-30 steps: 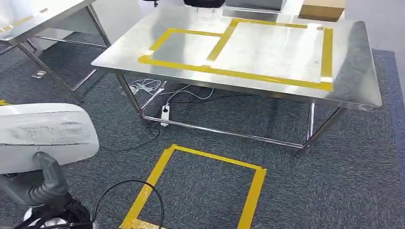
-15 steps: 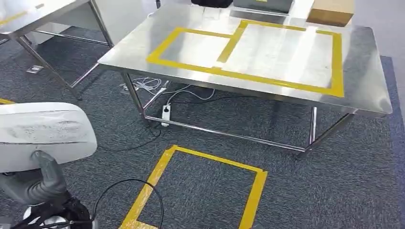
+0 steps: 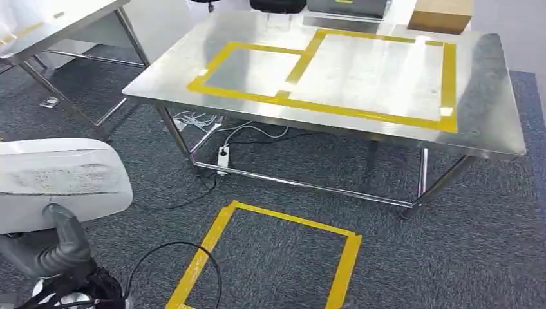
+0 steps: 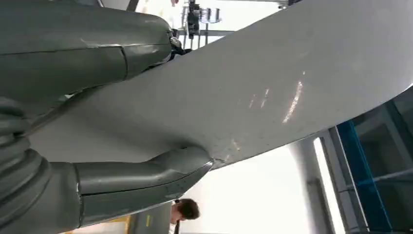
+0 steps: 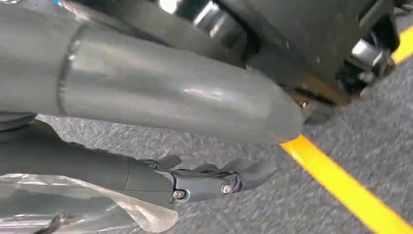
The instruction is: Take the parts from the cabinet and place them on the table.
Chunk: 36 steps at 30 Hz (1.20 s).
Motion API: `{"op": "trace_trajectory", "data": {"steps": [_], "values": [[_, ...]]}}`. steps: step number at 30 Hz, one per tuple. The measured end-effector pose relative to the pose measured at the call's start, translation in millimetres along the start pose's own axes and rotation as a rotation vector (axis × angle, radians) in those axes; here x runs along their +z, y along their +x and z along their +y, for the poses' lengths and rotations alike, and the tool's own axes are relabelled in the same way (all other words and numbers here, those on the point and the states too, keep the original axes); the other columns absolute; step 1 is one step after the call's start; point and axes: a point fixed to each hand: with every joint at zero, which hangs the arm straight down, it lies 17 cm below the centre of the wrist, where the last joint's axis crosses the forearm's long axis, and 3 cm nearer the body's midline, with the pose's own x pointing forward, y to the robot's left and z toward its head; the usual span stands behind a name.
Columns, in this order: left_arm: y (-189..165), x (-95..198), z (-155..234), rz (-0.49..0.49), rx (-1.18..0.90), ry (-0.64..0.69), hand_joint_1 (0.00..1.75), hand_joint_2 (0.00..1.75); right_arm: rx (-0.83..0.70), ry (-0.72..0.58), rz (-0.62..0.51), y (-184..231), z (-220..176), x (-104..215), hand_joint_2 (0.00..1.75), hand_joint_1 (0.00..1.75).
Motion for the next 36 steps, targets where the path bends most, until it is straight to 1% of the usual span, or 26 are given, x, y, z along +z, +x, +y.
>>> {"op": "trace_trajectory", "data": {"steps": [13,18,36], "values": [[-0.3,-1.0,0.7,-0.001,0.0,0.002,1.75,1.75,-0.001,0.013,-0.003,2.9,1.5,-0.3,0.0,0.0],[-0.6,-0.5,0.9,0.001,0.0,0.002,1.75,1.75,-0.003,0.02,0.006,-3.4,4.8,1.3,0.0,0.0],[-1.3,-0.8,0.3,0.004,0.009,0.0,1.75,1.75,-0.004,0.033,0.009,-5.3,6.9,2.1,0.0,0.0]]}}
